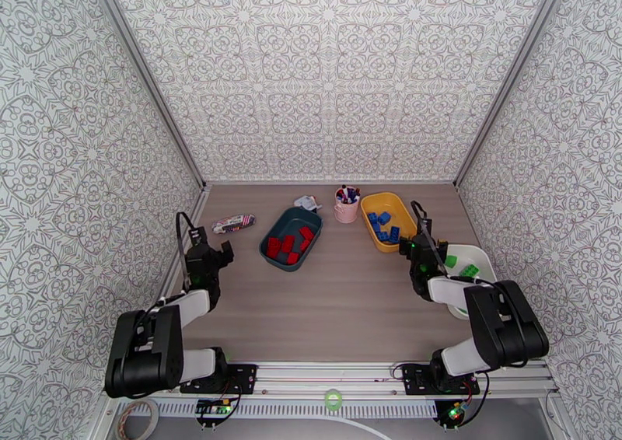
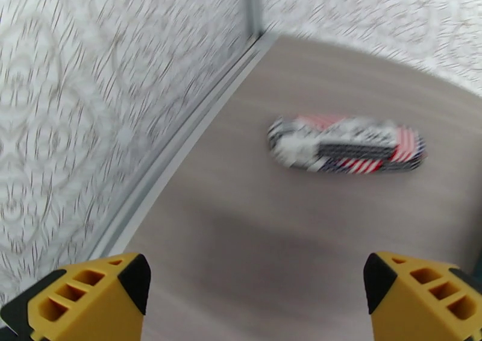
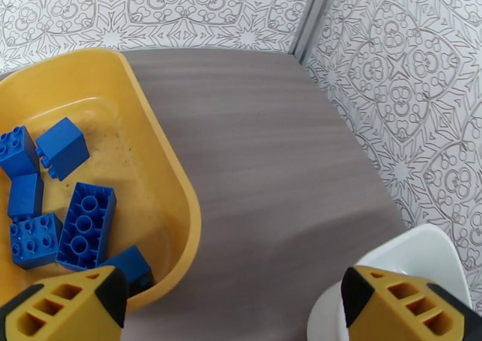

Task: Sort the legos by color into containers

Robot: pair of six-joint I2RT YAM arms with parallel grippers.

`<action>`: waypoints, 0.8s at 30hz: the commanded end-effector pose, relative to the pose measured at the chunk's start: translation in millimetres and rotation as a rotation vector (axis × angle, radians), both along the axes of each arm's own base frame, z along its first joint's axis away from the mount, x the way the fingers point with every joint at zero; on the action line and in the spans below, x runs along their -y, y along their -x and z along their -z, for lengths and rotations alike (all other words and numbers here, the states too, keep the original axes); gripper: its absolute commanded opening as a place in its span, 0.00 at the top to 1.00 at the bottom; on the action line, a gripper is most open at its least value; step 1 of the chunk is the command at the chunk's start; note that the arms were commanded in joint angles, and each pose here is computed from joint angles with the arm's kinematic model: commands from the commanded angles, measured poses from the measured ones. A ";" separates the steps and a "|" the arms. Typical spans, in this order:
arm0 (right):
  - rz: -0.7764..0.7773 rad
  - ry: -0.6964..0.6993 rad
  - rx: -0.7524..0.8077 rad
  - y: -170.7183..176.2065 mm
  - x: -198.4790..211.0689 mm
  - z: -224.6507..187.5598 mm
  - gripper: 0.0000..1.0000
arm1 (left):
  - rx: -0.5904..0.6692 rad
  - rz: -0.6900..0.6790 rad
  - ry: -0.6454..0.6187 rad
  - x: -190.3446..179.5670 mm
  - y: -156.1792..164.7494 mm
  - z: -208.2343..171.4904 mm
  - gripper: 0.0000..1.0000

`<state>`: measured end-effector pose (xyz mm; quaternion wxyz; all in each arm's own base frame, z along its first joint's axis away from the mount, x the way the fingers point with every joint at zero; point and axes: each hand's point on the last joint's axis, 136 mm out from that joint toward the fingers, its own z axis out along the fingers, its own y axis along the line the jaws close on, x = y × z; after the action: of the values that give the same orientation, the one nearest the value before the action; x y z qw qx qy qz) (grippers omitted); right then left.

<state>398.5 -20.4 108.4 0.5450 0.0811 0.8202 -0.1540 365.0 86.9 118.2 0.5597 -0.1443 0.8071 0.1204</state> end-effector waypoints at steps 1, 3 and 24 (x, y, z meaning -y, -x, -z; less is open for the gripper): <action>-0.066 -0.031 0.124 -3.3 -7.8 -23.0 0.01 | 0.101 0.083 -0.008 21.2 -6.9 -21.4 0.01; -0.098 -0.033 0.150 2.0 -11.7 -23.9 0.01 | 0.162 0.147 -0.015 39.0 -11.9 -22.4 0.01; -0.198 -0.132 0.160 0.0 -8.2 -10.4 0.01 | 0.099 0.118 -0.016 32.5 -30.8 5.2 0.01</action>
<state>395.0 -17.9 110.1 0.6009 0.0502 0.7955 -0.0592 390.6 53.9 105.3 0.5989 -0.0922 0.7904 0.0904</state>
